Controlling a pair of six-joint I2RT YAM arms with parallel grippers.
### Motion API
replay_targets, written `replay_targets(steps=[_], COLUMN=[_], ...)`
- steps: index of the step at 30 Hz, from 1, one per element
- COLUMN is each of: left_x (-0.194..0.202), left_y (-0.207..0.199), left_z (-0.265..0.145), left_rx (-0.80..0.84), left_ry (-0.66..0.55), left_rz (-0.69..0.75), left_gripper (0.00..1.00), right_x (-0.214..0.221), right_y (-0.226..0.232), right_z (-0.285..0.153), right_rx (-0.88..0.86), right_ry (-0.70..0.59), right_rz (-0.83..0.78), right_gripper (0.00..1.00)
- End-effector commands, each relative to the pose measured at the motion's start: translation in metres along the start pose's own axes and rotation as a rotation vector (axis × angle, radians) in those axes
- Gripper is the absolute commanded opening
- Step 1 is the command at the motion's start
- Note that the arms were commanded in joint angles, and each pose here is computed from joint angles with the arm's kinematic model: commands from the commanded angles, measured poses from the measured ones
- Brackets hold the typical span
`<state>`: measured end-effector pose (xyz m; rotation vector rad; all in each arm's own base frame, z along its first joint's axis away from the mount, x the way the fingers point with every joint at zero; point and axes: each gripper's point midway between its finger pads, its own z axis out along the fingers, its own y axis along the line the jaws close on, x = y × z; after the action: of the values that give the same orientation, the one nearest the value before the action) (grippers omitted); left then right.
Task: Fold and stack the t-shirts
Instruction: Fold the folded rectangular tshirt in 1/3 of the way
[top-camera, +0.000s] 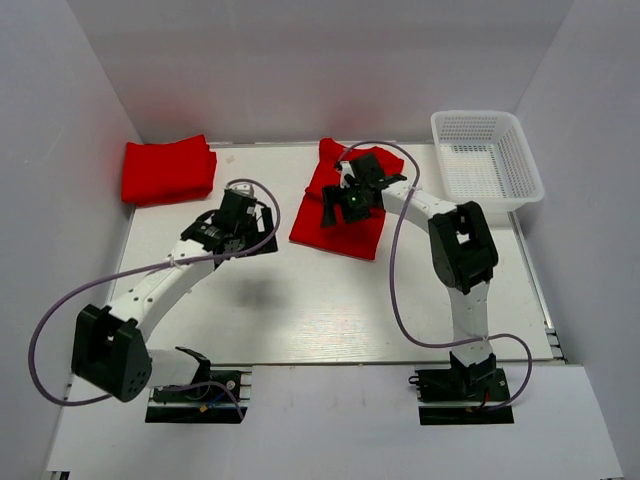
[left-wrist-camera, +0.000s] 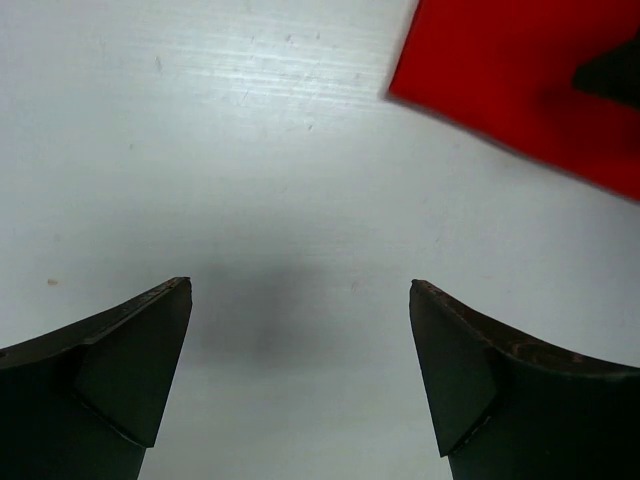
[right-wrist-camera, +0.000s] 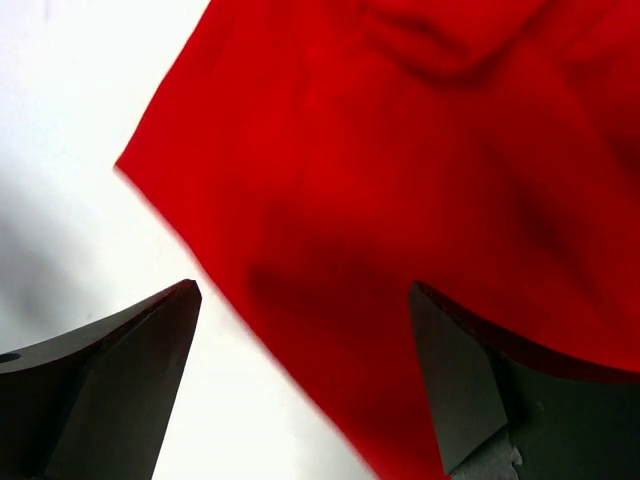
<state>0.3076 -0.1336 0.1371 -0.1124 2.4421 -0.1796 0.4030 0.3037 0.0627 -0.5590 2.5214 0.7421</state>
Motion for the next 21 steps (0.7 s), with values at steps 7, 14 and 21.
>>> replay_targets(steps=[7, 14, 21], left_x=[0.021, 0.018, 0.023], left_y=[0.015, 0.019, 0.023], left_z=[-0.022, -0.026, -0.025], left_rx=[-0.001, -0.020, -0.042], left_ry=[-0.009, -0.019, 0.001], left_rz=[-0.057, -0.057, -0.051], left_gripper=[1.00, 1.00, 1.00], right_x=[-0.059, -0.082, -0.101], right_y=[-0.019, -0.044, -0.073], right_z=[0.014, 0.011, 0.020], right_rx=[0.082, 0.213, 0.306], right_ry=[-0.178, -0.254, -0.272], right_rz=[-0.030, -0.020, -0.024], right_gripper=[0.90, 0.90, 0.90])
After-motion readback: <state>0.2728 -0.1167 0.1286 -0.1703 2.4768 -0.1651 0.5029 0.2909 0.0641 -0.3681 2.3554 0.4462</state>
